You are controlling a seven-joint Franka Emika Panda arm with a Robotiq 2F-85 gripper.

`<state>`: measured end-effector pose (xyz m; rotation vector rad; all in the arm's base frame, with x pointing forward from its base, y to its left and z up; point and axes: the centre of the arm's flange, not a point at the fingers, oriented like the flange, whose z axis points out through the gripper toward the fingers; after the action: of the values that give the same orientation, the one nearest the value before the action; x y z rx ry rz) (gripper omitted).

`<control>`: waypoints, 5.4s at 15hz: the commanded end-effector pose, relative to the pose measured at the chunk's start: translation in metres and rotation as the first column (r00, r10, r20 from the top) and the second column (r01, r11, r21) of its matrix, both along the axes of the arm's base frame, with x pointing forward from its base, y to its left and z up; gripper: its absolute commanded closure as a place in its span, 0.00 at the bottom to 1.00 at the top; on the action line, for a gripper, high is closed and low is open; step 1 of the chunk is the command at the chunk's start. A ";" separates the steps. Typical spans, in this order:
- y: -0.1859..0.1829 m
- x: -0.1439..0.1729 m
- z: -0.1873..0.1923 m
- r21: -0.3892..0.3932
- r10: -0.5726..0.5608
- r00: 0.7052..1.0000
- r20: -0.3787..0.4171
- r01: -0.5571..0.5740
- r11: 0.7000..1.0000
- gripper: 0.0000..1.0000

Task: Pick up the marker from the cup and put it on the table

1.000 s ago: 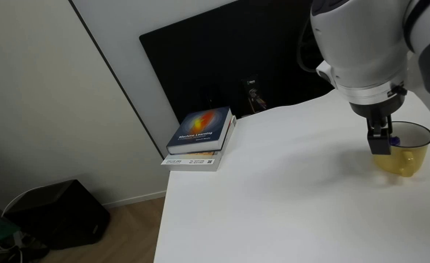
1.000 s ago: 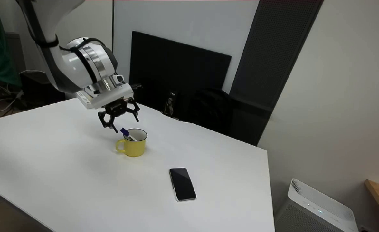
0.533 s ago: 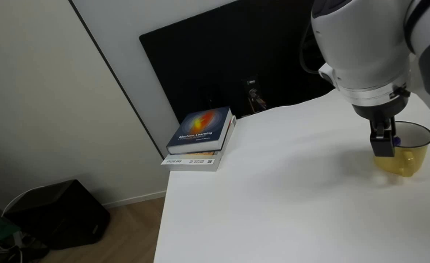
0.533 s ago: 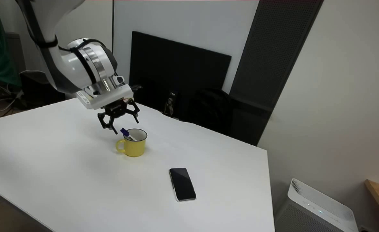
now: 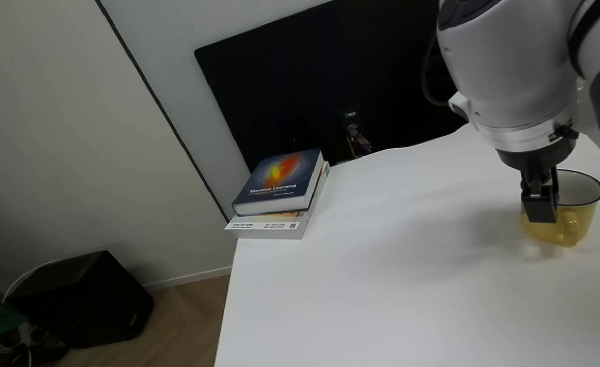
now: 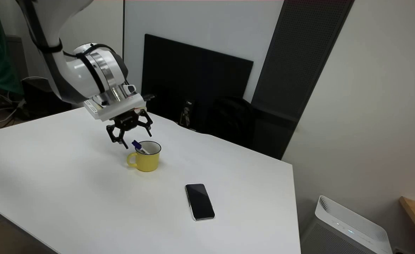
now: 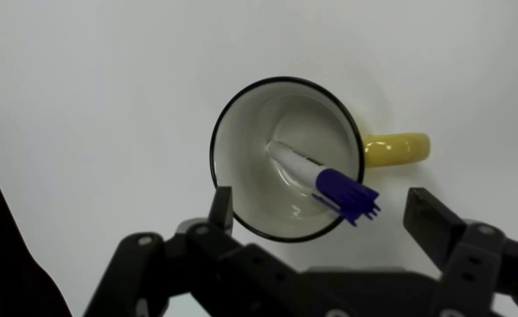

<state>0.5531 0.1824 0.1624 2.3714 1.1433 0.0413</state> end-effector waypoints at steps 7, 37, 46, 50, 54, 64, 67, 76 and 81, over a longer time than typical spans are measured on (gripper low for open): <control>-0.002 -0.006 0.006 -0.013 -0.048 0.999 0.016 0.048 0.999 0.51; 0.025 -0.003 0.114 -0.003 -0.038 0.986 0.162 0.039 0.999 0.95; 0.108 -0.031 0.100 -0.065 0.221 0.926 0.305 -0.212 0.975 0.95; 0.147 -0.043 0.083 -0.103 0.355 0.861 0.363 -0.341 0.934 0.95; 0.185 -0.052 0.057 -0.119 0.454 0.811 0.370 -0.443 0.888 0.95; 0.236 -0.059 -0.022 -0.081 0.569 0.749 0.340 -0.579 0.811 0.95; 0.239 -0.057 -0.043 -0.060 0.569 0.759 0.316 -0.583 0.810 0.95; 0.231 -0.044 -0.043 -0.027 0.500 0.812 0.302 -0.517 0.856 0.08; 0.198 -0.022 -0.008 0.087 0.227 0.940 0.256 -0.256 0.963 0.00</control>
<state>0.5206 0.4005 0.1259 2.1047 1.4800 0.5328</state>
